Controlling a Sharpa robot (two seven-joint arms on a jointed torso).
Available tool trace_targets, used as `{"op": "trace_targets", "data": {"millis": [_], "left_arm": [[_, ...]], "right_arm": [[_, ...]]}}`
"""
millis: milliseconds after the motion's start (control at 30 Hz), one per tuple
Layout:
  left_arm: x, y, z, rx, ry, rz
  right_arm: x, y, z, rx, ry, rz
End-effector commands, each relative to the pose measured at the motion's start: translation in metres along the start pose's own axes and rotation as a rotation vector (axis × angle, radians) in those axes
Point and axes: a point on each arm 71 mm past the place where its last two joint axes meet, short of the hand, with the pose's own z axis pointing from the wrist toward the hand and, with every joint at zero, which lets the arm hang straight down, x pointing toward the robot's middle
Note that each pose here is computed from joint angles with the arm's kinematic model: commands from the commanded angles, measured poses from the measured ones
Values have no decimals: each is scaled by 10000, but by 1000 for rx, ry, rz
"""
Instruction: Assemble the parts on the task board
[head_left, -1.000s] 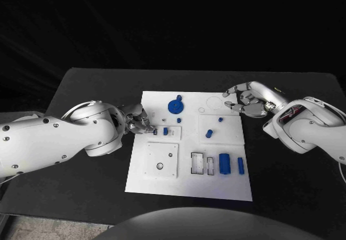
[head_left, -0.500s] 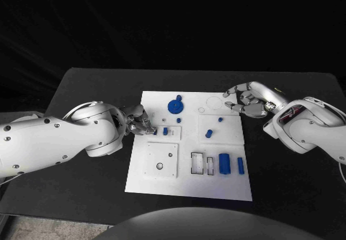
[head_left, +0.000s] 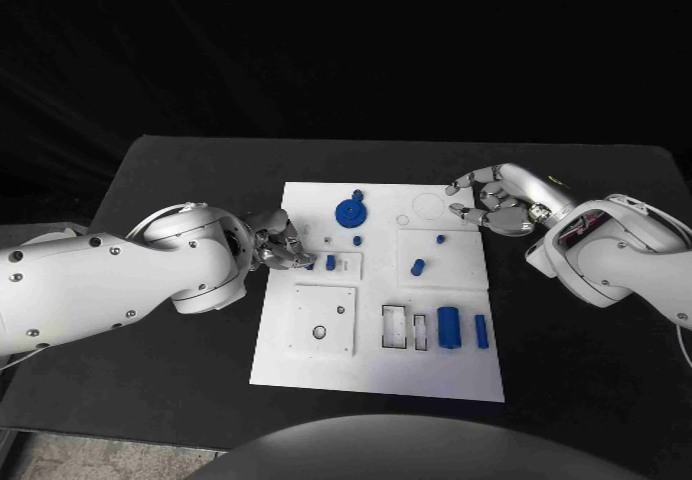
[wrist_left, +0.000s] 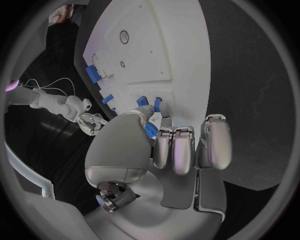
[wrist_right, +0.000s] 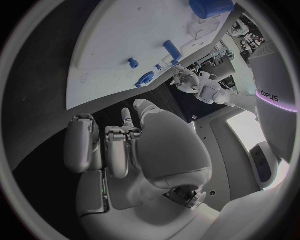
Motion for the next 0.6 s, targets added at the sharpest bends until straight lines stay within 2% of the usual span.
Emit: {"op": "trace_targets", "data": {"millis": [33,600], "left_arm": [[26,-12,5,7,19,3],[9,20,32,-3,15,-22]], "right_arm": [[16,-4,0,2,10,1],[29,-17,-3,6,11,4]]}}
